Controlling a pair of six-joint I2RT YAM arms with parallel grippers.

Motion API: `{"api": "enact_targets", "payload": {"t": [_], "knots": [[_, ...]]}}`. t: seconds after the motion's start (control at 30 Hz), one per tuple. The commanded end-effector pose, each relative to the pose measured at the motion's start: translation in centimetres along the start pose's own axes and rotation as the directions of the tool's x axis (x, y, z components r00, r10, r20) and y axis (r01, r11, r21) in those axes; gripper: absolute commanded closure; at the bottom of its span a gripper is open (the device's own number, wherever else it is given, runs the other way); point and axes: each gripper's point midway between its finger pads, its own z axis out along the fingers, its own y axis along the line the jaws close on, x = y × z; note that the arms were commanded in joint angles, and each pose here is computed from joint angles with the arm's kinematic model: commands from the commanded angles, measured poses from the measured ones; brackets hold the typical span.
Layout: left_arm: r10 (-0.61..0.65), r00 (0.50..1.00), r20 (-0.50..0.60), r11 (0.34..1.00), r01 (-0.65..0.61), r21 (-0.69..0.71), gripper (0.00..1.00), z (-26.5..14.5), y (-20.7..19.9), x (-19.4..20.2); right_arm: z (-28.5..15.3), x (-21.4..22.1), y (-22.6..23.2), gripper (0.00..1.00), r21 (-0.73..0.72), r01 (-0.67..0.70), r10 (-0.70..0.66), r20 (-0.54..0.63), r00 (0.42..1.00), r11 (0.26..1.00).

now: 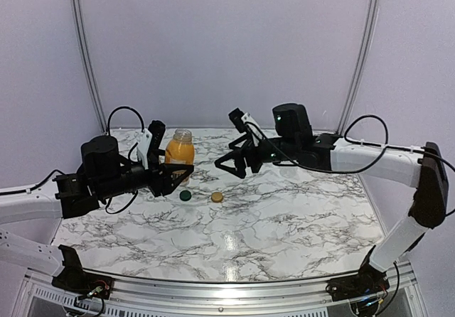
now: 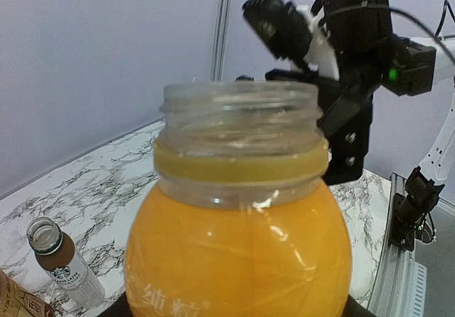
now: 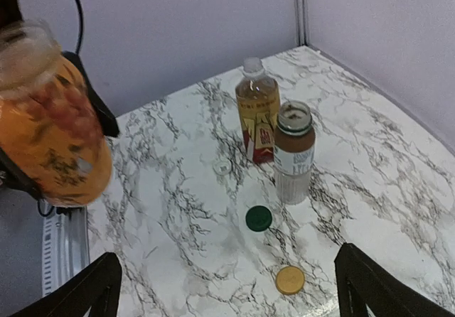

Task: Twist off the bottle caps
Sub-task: Pass from the left arm to the right

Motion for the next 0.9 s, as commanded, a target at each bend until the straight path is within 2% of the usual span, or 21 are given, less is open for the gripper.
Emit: {"api": "enact_targets", "payload": {"t": [0.0,0.27,0.43,0.63,0.87], "knots": [[0.036,0.999,-0.006,0.998,-0.035,0.060,0.68,0.5,-0.9,-0.3,-3.2,-5.9,3.8,0.01,-0.136,0.014,0.006,0.149,0.989,0.991],[0.054,0.998,-0.036,0.986,-0.048,0.163,0.67,1.7,-2.6,0.1,-4.0,-10.2,8.5,0.02,-0.262,0.059,-0.004,0.205,0.979,0.963],[0.057,0.997,-0.047,0.981,-0.047,0.188,0.67,2.4,-3.1,0.2,-2.9,-10.1,9.6,0.04,-0.311,0.043,0.015,0.183,0.983,0.950],[0.057,0.997,-0.061,0.978,-0.043,0.203,0.67,2.9,-3.3,0.6,-1.8,-9.5,10.2,0.14,-0.350,0.024,0.032,0.154,0.988,0.937],[0.059,0.996,-0.067,0.980,-0.045,0.195,0.67,3.1,-3.2,0.8,-1.0,-8.6,10.6,0.34,-0.390,0.008,0.043,0.122,0.992,0.921]]}}
